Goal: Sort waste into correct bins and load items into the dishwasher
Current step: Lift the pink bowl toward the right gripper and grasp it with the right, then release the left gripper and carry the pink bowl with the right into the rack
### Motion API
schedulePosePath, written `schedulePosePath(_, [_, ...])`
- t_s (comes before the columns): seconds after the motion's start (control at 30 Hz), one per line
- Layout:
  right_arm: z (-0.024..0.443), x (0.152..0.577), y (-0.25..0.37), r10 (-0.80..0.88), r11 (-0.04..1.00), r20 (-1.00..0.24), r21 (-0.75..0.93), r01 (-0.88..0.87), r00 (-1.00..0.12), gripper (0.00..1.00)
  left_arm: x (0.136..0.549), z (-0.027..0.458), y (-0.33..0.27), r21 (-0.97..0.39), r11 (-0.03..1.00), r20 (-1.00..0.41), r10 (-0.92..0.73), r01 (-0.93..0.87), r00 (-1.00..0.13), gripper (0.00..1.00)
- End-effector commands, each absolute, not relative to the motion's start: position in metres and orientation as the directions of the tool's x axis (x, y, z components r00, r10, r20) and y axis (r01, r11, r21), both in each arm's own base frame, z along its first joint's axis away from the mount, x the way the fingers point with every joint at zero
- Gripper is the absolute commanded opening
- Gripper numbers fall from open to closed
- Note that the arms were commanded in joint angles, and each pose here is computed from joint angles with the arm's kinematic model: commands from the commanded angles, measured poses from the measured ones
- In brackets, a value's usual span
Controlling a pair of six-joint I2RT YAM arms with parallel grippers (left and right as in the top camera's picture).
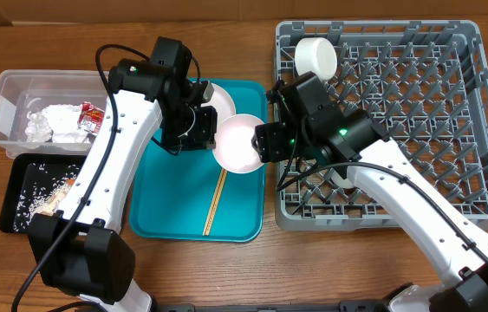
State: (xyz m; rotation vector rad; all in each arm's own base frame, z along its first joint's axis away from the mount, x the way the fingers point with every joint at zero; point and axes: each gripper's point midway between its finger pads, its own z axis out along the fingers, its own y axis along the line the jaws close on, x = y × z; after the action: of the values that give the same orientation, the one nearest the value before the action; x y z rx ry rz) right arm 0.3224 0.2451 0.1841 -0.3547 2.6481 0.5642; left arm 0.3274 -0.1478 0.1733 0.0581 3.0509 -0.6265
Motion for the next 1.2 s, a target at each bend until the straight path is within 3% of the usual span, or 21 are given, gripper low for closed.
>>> schedulePosePath(0.0, [0.186,0.328,0.246,-0.151,0.889,-0.463,0.322,-0.325,-0.873,0.43,0.329,0.193,-0.158,-0.450,0.888,-0.086,0.061,0.093,-0.994,0.04])
schedulePosePath(0.07, [0.188,0.330,0.247,-0.148,0.887,-0.474,0.325,-0.329,-0.868,0.28,0.329,0.194,-0.159,-0.458,0.884,-0.086,0.062,0.094,-0.994,0.04])
schedulePosePath(0.37, [0.188,0.331,0.248,-0.147,0.886,-0.477,0.325,-0.330,-0.866,0.14,0.329,0.202,-0.173,-0.535,0.835,-0.102,0.083,0.125,-0.991,0.05])
schedulePosePath(0.47, [0.188,0.331,0.248,-0.147,0.886,-0.477,0.325,-0.330,-0.866,0.04,0.331,0.205,-0.178,-0.558,0.819,-0.112,0.085,0.133,-0.990,0.10])
schedulePosePath(0.57, [0.188,0.331,0.248,-0.147,0.886,-0.477,0.325,-0.330,-0.866,0.04,0.332,0.208,-0.182,-0.581,0.802,-0.121,0.087,0.142,-0.989,0.17])
schedulePosePath(0.77, [0.188,0.332,0.245,-0.146,0.893,-0.480,0.313,-0.324,-0.865,0.04,0.333,0.213,-0.187,-0.611,0.777,-0.128,0.089,0.149,-0.988,0.40])
schedulePosePath(0.93, [0.190,0.355,0.222,-0.106,0.946,-0.547,0.201,-0.253,-0.831,0.04,0.345,0.232,-0.187,-0.665,0.727,-0.178,0.067,0.170,-0.982,0.63])
schedulePosePath(1.03, [0.195,0.376,0.193,-0.073,0.984,-0.609,0.085,-0.156,-0.790,0.04,0.356,0.245,-0.183,-0.683,0.705,-0.226,0.045,0.191,-0.973,0.76])
schedulePosePath(1.07, [0.199,0.385,0.177,-0.059,0.995,-0.638,0.027,-0.099,-0.767,0.04,0.360,0.249,-0.181,-0.684,0.701,-0.245,0.035,0.199,-0.969,0.91])
schedulePosePath(1.1, [0.203,0.392,0.164,-0.055,0.998,-0.662,-0.023,-0.053,-0.748,0.04,0.364,0.251,-0.179,-0.683,0.701,-0.258,0.029,0.203,-0.966,1.00])
schedulePosePath(1.17, [0.212,0.403,0.133,-0.037,0.992,-0.705,-0.113,0.061,-0.709,0.04,0.367,0.251,-0.177,-0.682,0.703,-0.266,0.021,0.203,-0.964,1.00])
